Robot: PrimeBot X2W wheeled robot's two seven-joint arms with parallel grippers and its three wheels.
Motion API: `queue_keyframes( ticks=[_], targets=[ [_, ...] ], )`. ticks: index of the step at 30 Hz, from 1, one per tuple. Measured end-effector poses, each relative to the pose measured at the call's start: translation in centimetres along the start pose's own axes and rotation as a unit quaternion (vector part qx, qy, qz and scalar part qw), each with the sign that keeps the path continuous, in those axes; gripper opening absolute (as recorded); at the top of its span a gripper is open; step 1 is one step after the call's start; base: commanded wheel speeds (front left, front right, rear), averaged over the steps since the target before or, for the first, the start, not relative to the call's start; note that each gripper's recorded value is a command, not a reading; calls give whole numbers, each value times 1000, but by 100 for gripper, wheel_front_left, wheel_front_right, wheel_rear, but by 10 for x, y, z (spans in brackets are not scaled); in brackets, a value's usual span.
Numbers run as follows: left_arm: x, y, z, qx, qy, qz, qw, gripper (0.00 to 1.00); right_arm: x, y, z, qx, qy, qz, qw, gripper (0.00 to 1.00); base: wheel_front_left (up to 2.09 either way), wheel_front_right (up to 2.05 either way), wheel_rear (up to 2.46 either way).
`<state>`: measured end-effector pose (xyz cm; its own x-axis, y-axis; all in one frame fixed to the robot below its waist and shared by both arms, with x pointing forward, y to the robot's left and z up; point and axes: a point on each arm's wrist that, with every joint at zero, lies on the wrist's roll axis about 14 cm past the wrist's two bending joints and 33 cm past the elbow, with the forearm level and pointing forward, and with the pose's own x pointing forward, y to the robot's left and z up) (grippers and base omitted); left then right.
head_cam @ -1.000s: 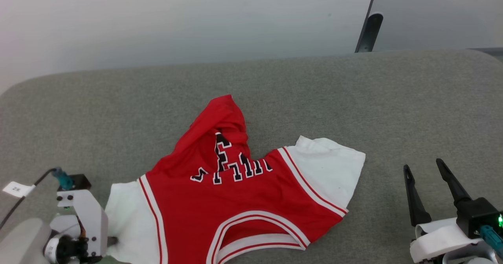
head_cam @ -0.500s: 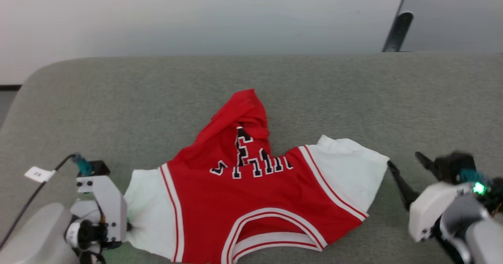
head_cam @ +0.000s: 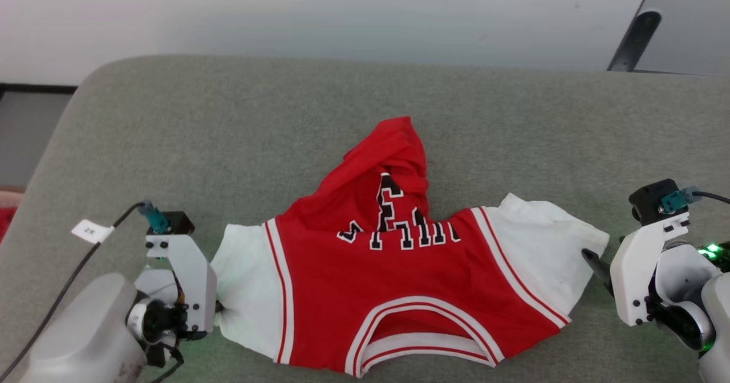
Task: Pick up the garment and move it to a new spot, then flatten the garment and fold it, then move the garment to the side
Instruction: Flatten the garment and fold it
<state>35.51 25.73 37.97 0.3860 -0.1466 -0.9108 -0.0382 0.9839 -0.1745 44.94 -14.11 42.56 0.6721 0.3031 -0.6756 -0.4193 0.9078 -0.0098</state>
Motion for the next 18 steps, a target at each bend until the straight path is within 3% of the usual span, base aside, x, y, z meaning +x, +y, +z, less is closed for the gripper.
queue_keyframes(
  ticks=[15, 17, 18],
  targets=[
    [13, 5, 5, -10, 3, -4, 1000, 0, 39, 1, -17, 12, 81, 14, 997, 100, 0, 0, 0],
    [14, 5, 5, -13, 4, -4, 1000, 0, 44, 2, -18, 18, 91, 17, 996, 0, 0, 0, 0],
    [15, 6, 5, -13, 5, -4, 1000, 0, 46, 1, -19, 18, 97, 16, 995, 0, 0, 0, 0]
  ],
)
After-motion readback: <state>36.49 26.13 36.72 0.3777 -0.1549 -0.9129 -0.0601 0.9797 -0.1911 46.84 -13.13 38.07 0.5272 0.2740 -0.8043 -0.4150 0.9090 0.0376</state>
